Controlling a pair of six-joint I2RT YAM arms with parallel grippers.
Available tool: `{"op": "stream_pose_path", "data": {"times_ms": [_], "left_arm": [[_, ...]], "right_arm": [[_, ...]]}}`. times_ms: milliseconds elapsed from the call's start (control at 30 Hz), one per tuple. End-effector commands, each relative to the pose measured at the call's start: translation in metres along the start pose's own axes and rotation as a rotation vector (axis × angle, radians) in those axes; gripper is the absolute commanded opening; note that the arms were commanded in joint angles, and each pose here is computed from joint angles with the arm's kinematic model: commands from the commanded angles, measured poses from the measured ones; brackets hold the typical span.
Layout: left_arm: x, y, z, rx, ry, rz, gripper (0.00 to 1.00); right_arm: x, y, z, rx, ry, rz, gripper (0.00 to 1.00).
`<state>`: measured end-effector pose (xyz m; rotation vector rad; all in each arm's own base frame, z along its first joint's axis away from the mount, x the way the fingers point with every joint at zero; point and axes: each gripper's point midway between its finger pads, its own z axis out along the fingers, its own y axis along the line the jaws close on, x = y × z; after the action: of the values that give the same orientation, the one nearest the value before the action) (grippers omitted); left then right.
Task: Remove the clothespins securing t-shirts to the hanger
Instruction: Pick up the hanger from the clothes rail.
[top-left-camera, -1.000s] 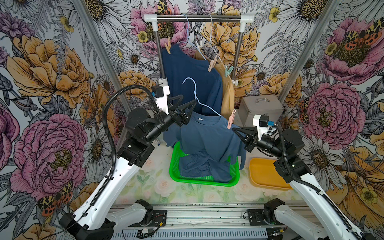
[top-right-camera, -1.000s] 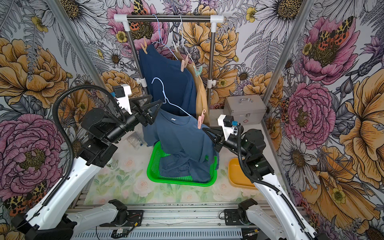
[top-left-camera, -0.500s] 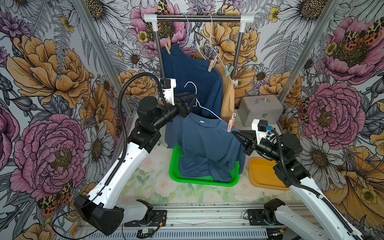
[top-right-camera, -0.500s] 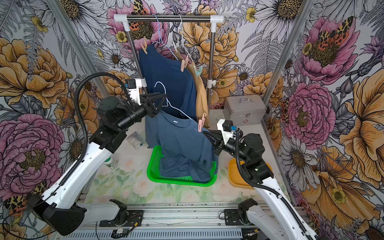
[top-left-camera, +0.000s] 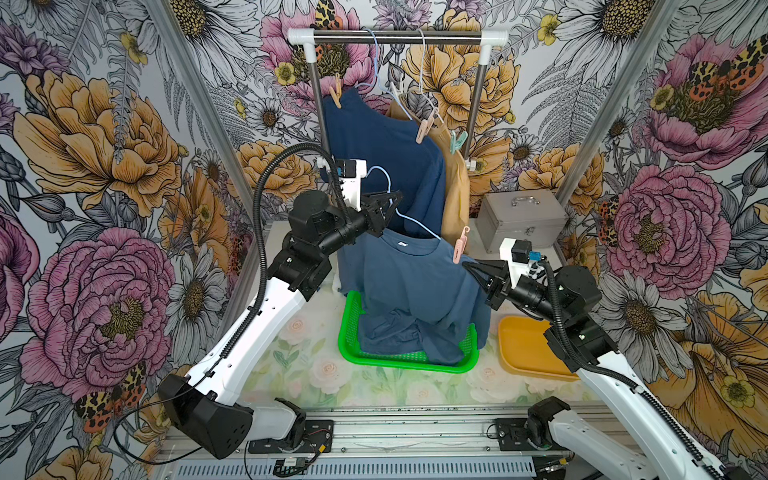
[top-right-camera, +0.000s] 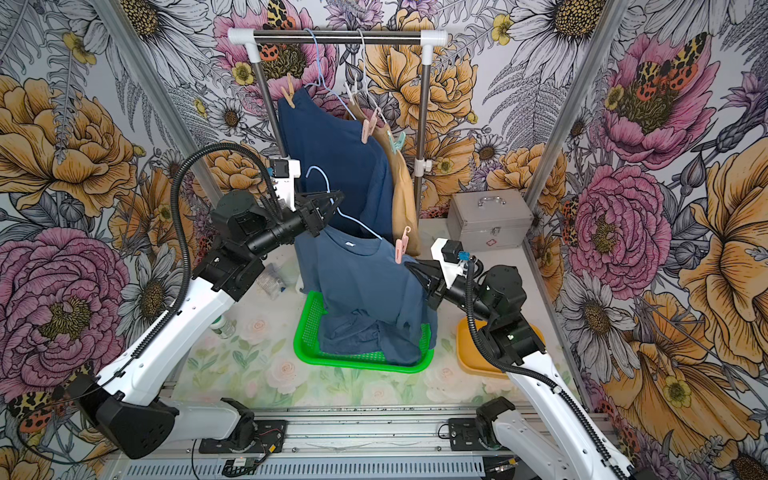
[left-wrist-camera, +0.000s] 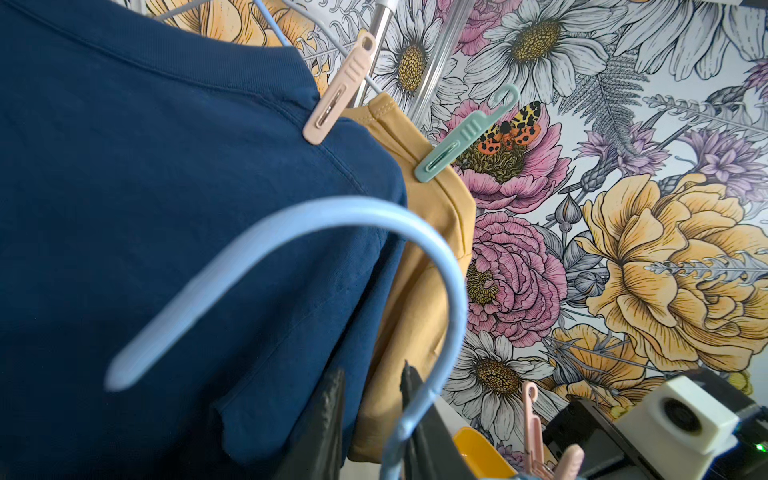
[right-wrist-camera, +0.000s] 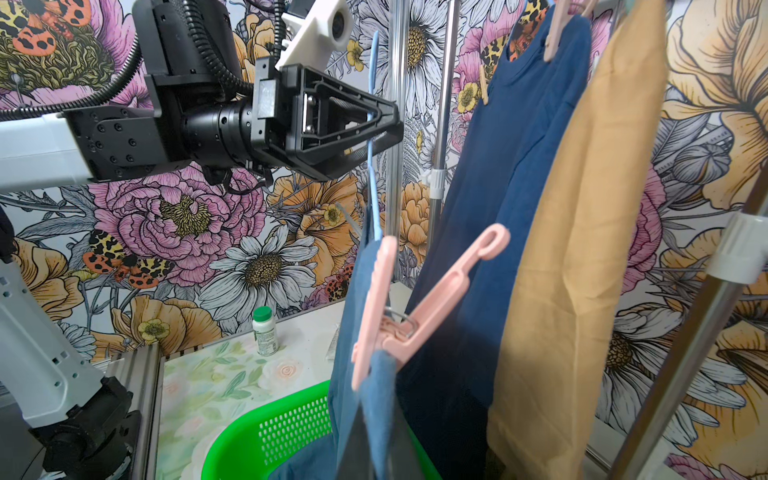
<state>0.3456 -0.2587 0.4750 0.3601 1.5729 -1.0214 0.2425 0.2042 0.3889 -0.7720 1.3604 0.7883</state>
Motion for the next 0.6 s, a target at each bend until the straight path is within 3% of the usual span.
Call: {"op": "stream_pose_path", "data": {"times_ms": [0, 300, 400, 433, 500, 567], "left_arm": [[-0.011, -0.016, -0.005, 0.040, -0.026, 0.010, 0.18], [-0.009, -0.017, -0.011, 0.037, -0.012, 0.009, 0.00], [-0.006, -0.013, -0.012, 0.016, -0.004, 0.024, 0.00], [-0.004, -0.012, -0.012, 0.012, 0.001, 0.034, 0.00], [-0.002, -0.013, -0.014, 0.009, 0.008, 0.074, 0.00], [0.002, -0.014, -0.017, 0.013, 0.018, 0.137, 0.00]], "right_arm": [[-0.017, 0.005, 0.000, -0.013, -0.050, -0.056, 0.00], [-0.006, -0.001, 0.003, 0.005, -0.015, -0.048, 0.00], [-0.005, -0.002, 0.005, 0.004, -0.005, -0.043, 0.00], [-0.003, -0.003, 0.005, 0.011, 0.009, -0.038, 0.08], [0.001, -0.006, 0.004, 0.031, 0.052, -0.037, 0.46], [0.005, -0.011, -0.001, 0.070, 0.095, -0.052, 0.67]]}}
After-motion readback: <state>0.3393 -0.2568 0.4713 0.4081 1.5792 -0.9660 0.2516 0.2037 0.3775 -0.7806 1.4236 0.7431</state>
